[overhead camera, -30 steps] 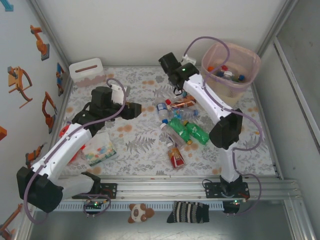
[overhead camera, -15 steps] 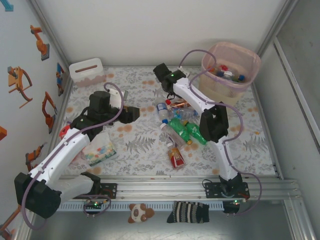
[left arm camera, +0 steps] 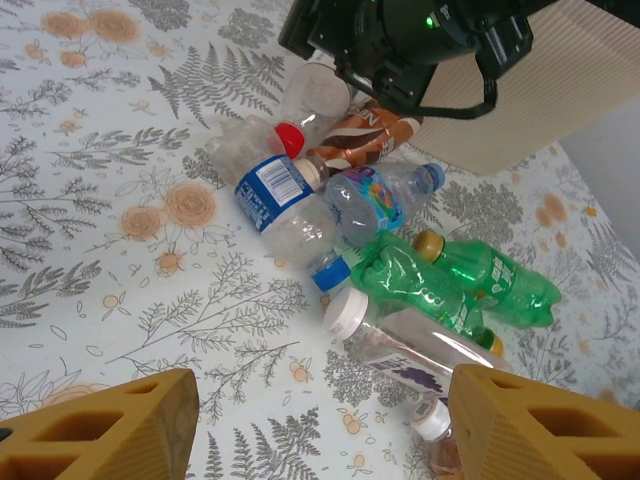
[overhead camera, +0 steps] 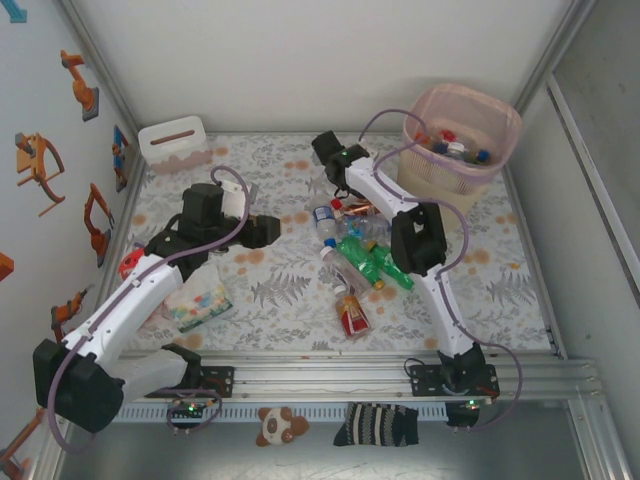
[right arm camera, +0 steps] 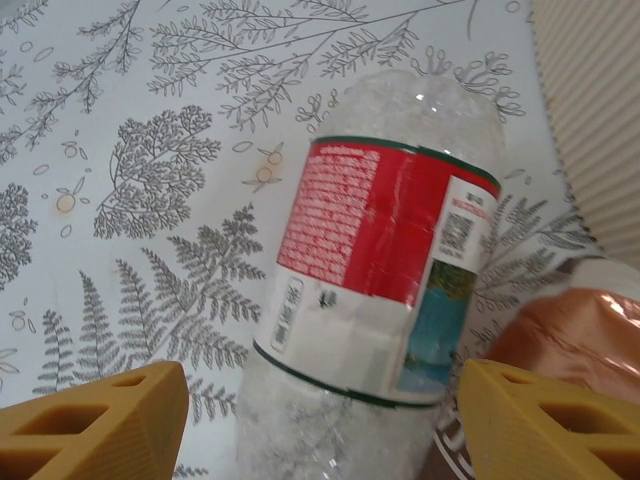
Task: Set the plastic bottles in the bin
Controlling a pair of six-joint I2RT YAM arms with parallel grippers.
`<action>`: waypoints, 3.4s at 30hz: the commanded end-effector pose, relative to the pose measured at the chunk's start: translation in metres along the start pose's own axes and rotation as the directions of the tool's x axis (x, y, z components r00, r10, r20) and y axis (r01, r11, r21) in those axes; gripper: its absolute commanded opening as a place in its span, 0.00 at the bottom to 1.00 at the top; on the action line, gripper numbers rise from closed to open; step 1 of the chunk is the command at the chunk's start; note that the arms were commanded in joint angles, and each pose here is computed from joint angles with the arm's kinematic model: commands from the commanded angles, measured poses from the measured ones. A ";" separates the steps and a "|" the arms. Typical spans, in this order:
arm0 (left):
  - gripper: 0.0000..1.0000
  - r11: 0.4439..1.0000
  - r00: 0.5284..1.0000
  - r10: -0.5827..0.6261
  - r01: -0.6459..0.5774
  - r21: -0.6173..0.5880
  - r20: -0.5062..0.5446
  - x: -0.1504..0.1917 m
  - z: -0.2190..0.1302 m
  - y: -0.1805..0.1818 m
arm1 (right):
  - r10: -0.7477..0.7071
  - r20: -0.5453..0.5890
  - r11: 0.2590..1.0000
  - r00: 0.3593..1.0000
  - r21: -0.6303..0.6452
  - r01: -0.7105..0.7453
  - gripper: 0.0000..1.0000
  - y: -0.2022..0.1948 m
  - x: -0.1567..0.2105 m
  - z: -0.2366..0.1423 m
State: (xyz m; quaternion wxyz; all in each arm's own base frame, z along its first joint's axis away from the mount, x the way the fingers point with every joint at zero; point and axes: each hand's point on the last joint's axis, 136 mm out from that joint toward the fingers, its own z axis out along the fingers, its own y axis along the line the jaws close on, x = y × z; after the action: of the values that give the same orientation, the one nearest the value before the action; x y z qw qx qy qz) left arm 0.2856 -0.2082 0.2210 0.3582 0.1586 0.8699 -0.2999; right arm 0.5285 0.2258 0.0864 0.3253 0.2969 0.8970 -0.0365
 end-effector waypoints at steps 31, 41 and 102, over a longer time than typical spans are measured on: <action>0.65 0.999 0.999 -0.041 0.041 0.007 -0.032 0.003 0.015 0.005 | -0.135 -0.007 0.981 0.991 -0.141 0.132 0.64 0.041 -0.002 0.033; 0.65 0.999 0.999 -0.037 0.037 0.018 -0.006 -0.002 0.009 0.001 | -0.183 0.126 0.953 0.975 -0.222 0.208 0.63 0.054 -0.058 -0.039; 0.64 0.983 0.996 -0.089 0.089 0.162 -0.002 -0.004 0.038 -0.012 | -0.126 0.156 0.970 0.980 0.227 0.089 0.64 -0.261 -0.234 -0.104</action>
State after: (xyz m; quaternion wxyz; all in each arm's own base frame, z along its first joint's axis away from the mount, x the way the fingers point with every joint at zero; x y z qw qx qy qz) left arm 0.3030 -0.2393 0.2099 0.3370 0.1458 0.8520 -0.3732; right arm 0.4754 -0.0727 0.3072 0.4041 0.2546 0.8648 -0.1551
